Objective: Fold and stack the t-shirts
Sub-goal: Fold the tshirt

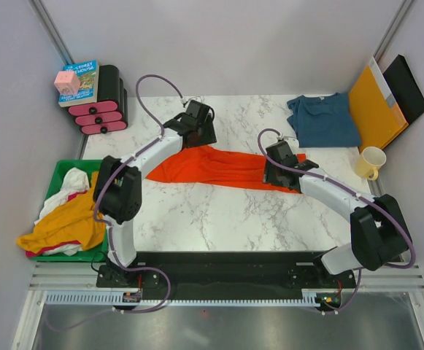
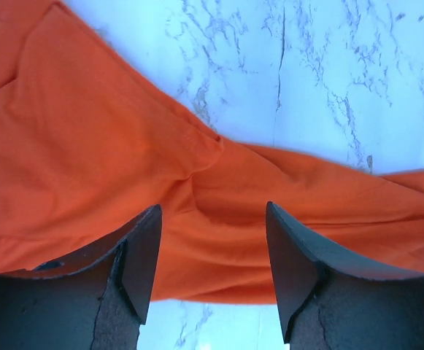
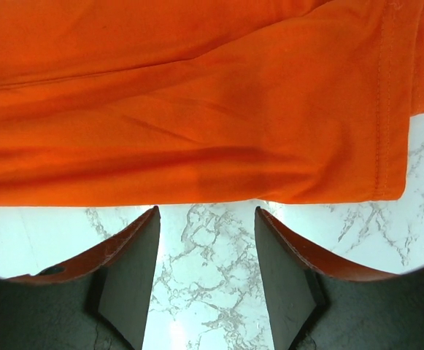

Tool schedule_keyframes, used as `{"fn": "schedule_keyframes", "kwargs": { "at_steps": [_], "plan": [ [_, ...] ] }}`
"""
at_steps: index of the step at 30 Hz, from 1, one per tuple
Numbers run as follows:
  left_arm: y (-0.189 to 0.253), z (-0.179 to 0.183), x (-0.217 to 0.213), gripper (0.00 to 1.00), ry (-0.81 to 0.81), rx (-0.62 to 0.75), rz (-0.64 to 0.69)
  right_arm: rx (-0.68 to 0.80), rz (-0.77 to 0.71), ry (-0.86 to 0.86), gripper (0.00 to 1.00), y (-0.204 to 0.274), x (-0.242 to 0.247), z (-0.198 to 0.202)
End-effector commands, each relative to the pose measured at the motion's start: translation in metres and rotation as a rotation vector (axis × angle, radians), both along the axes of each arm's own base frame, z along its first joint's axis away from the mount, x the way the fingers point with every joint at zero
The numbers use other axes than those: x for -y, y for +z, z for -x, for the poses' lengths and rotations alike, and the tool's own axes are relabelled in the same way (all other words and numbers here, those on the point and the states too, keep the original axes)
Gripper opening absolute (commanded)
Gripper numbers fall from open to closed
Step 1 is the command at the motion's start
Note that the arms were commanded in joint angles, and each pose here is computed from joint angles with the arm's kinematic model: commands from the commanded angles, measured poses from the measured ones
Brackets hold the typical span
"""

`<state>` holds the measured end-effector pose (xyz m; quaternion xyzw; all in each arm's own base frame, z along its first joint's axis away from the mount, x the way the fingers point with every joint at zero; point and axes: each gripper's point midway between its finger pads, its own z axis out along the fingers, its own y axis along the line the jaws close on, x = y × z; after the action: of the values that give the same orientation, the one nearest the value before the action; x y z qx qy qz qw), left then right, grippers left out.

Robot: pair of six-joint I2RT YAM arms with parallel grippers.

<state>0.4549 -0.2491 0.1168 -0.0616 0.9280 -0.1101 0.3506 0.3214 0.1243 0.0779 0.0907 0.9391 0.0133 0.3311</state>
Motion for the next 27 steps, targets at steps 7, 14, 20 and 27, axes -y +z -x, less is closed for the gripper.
{"fn": "schedule_keyframes", "kwargs": {
  "at_steps": [7,14,20,27],
  "plan": [
    [-0.04,0.075,-0.055,0.65,0.185,-0.115,-0.011,-0.03,-0.08,-0.255,0.56,-0.028,0.039,-0.022],
    [-0.06,0.096,-0.065,0.64,0.201,-0.17,-0.032,0.032,-0.024,-0.281,0.54,-0.021,0.039,-0.093],
    [-0.069,0.11,-0.068,0.64,0.208,-0.205,-0.022,0.028,-0.015,-0.294,0.54,-0.023,0.041,-0.106],
    [-0.054,0.117,-0.068,0.64,0.188,-0.182,0.011,0.083,-0.04,-0.265,0.57,0.024,0.043,-0.081]
  ]
}}
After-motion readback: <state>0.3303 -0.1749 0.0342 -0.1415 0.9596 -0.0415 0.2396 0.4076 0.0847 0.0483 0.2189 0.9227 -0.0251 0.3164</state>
